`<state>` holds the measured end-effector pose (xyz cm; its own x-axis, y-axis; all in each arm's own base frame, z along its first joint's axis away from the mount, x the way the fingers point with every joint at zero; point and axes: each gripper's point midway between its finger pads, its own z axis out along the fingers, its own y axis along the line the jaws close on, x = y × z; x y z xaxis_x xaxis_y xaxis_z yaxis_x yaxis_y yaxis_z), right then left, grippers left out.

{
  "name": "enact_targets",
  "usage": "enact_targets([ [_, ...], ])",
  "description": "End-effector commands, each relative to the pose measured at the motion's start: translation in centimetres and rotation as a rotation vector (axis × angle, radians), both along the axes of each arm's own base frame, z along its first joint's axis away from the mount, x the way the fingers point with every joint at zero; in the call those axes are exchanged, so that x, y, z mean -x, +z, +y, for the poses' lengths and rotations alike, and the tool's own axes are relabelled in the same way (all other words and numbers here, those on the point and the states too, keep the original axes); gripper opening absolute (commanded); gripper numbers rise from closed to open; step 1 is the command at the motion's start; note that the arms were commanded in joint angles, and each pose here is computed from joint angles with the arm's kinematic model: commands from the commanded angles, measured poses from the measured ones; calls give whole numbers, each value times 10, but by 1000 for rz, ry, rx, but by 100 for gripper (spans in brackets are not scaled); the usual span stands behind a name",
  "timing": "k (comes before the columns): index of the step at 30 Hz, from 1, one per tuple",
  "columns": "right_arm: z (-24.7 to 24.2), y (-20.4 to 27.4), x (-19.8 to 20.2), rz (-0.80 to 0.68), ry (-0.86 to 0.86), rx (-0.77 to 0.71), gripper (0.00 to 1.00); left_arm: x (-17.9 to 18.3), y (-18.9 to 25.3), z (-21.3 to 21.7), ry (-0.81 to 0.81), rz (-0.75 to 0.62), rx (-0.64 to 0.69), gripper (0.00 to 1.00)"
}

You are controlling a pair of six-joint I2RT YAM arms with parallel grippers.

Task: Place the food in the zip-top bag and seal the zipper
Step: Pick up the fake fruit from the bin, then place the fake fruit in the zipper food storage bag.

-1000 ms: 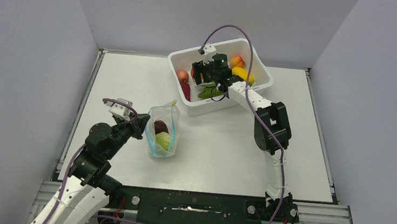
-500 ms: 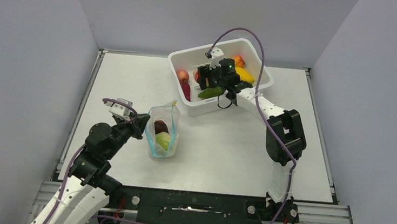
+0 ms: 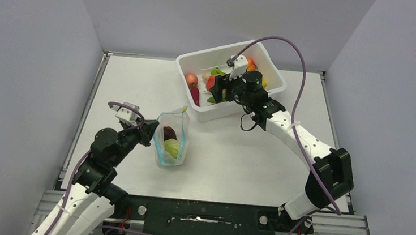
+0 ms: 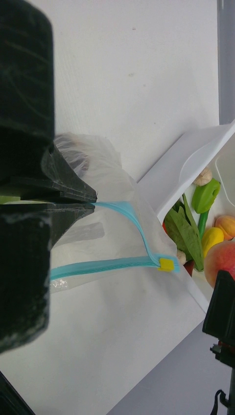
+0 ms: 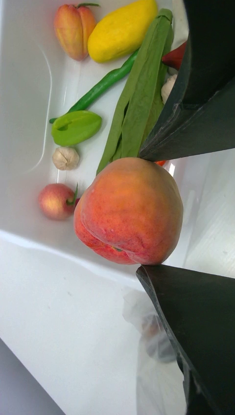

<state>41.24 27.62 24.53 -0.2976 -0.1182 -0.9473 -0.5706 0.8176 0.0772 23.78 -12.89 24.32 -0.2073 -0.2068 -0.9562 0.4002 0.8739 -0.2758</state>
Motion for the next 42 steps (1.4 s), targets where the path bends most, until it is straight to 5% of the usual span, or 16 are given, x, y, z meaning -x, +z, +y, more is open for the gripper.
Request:
enact_targets([
  [1,15,46,44,-67,72,-90,52,-3,31,-6,-20,-74,77,0],
  [22,34,82,178,-38,380,-416,52,-6,40,-22,-60,-8,168,0],
  [42,104,29,192,108,422,-335,54,-1,55,-32,-108,30,242,0],
])
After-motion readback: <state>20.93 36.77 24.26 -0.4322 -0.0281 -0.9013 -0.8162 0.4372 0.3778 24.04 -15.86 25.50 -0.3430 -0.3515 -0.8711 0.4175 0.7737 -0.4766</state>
